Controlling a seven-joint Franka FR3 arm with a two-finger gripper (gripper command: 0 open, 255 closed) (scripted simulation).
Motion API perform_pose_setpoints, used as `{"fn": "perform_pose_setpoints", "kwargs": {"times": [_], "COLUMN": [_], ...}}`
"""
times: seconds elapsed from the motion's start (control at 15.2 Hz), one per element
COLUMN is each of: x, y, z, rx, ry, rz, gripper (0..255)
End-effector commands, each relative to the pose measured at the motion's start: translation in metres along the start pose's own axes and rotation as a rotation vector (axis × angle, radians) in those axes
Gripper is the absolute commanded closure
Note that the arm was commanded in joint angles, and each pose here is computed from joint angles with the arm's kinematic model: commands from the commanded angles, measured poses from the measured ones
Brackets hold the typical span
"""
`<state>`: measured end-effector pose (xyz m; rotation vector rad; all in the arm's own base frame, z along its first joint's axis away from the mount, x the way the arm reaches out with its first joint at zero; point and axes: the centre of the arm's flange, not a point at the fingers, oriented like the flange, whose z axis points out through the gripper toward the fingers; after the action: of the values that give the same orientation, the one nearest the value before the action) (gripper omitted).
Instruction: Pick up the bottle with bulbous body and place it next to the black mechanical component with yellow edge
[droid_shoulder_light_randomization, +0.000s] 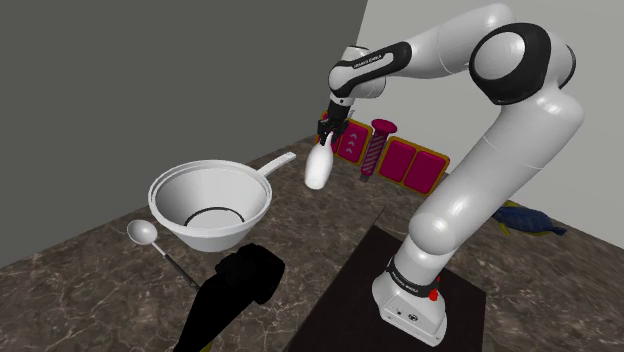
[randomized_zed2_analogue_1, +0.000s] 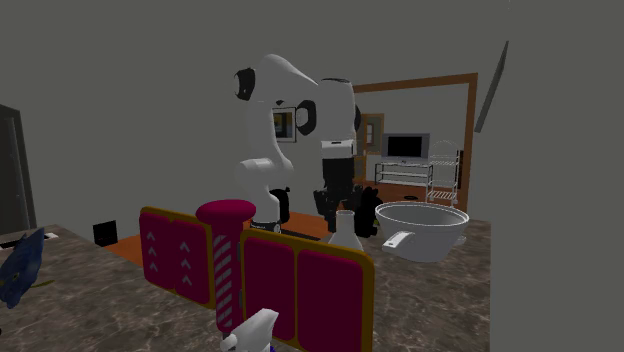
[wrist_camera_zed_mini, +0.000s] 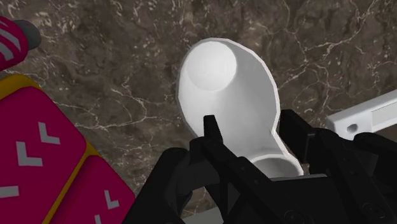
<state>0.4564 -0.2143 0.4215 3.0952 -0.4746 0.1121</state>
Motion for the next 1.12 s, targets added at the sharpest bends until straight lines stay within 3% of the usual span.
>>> {"fn": "perform_pose_setpoints", "kwargs": {"times": [0.0, 1.06], "x": [0.0, 0.006], "y": [0.0, 0.0], "z": [-0.005, -0.089], "rx": [0.0, 0.0], "ry": [-0.001, -0.001], "rz": [0.0, 0.0], "gripper": [255, 255]}}
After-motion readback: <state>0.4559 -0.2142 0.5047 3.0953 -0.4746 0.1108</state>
